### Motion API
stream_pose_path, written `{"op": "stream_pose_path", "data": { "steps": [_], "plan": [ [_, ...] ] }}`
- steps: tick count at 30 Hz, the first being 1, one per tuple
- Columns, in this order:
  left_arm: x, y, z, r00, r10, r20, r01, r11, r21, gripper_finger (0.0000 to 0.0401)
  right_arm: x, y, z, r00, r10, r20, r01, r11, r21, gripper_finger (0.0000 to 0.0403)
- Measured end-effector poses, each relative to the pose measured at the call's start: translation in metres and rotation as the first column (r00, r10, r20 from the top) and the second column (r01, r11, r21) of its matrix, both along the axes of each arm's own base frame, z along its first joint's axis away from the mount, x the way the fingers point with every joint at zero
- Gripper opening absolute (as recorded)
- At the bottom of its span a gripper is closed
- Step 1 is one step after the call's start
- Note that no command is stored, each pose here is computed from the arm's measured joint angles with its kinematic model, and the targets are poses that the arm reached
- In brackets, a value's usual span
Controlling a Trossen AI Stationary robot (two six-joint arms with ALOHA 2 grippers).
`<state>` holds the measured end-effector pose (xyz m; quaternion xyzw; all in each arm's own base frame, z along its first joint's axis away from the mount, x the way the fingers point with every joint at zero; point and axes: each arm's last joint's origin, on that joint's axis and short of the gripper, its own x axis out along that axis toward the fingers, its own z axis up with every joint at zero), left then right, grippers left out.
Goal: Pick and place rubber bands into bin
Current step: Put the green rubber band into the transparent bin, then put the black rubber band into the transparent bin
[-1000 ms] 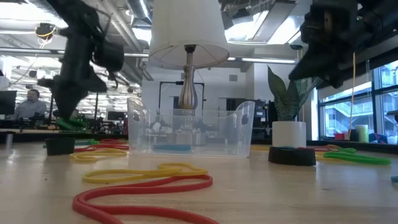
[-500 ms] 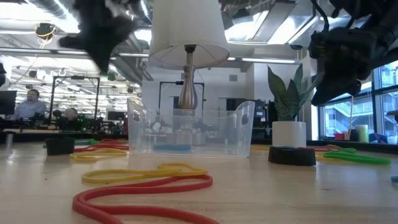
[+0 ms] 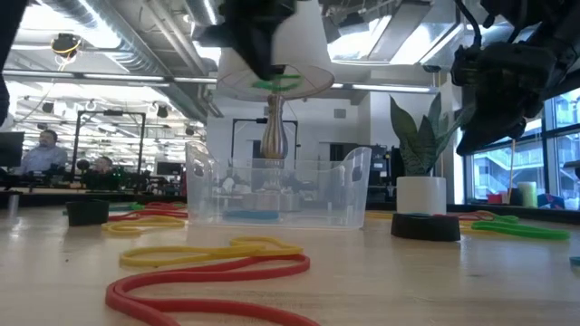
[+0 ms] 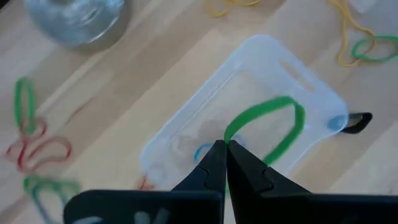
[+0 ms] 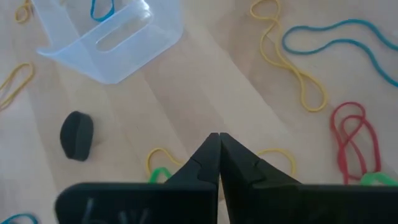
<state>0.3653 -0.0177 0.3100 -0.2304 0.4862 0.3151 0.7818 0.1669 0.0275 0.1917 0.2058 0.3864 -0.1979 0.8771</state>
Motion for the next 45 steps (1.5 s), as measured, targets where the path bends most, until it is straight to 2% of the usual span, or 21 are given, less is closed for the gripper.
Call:
{"op": "stream_pose_path", "data": {
  "steps": [5,8,17,23,31,37,39,41,45],
  "plan": [
    [0.032,0.000,-0.014,0.996,-0.082,-0.038,0.083,0.996,0.023,0.0002,0.000,0.002,0.000,0.999,0.044,-0.011,-0.044,0.997,0.056,0.0012],
    [0.044,0.003,-0.029,0.992,-0.103,-0.077,0.104,0.995,0.004,0.0002,0.000,0.003,-0.001,0.999,0.052,-0.012,-0.051,0.997,0.064,0.0012],
    [0.065,0.007,-0.089,0.968,-0.117,-0.222,0.099,0.991,-0.089,0.0002,0.000,0.003,0.000,0.999,0.052,-0.009,-0.051,0.997,0.065,0.0012],
    [0.071,0.006,-0.110,0.961,-0.096,-0.261,0.061,0.988,-0.142,0.0010,0.000,0.003,0.000,0.999,0.051,-0.009,-0.050,0.997,0.066,0.0012],
    [0.071,0.006,-0.110,0.963,-0.074,-0.261,0.038,0.989,-0.143,0.0079,0.000,0.003,0.000,0.999,0.052,-0.010,-0.051,0.997,0.065,0.0012],
    [0.066,0.006,-0.094,0.966,-0.091,-0.244,0.058,0.989,-0.139,0.0116,0.000,0.003,0.000,0.999,0.051,-0.008,-0.050,0.997,0.066,0.0012],
    [0.065,0.004,-0.084,0.965,-0.128,-0.228,0.099,0.986,-0.134,0.0119,0.000,0.003,0.000,0.999,0.054,-0.004,-0.054,0.997,0.064,0.0012],
    [0.063,0.001,-0.072,0.955,-0.212,-0.205,0.188,0.974,-0.129,0.0114,0.001,0.003,0.000,0.998,0.055,-0.002,-0.055,0.996,0.064,0.0012],
    [0.057,-0.010,-0.054,0.918,-0.354,-0.180,0.341,0.935,-0.101,0.0076,0.003,0.003,0.002,0.998,0.052,0.022,-0.053,0.996,0.070,0.0012]
  ]
}}
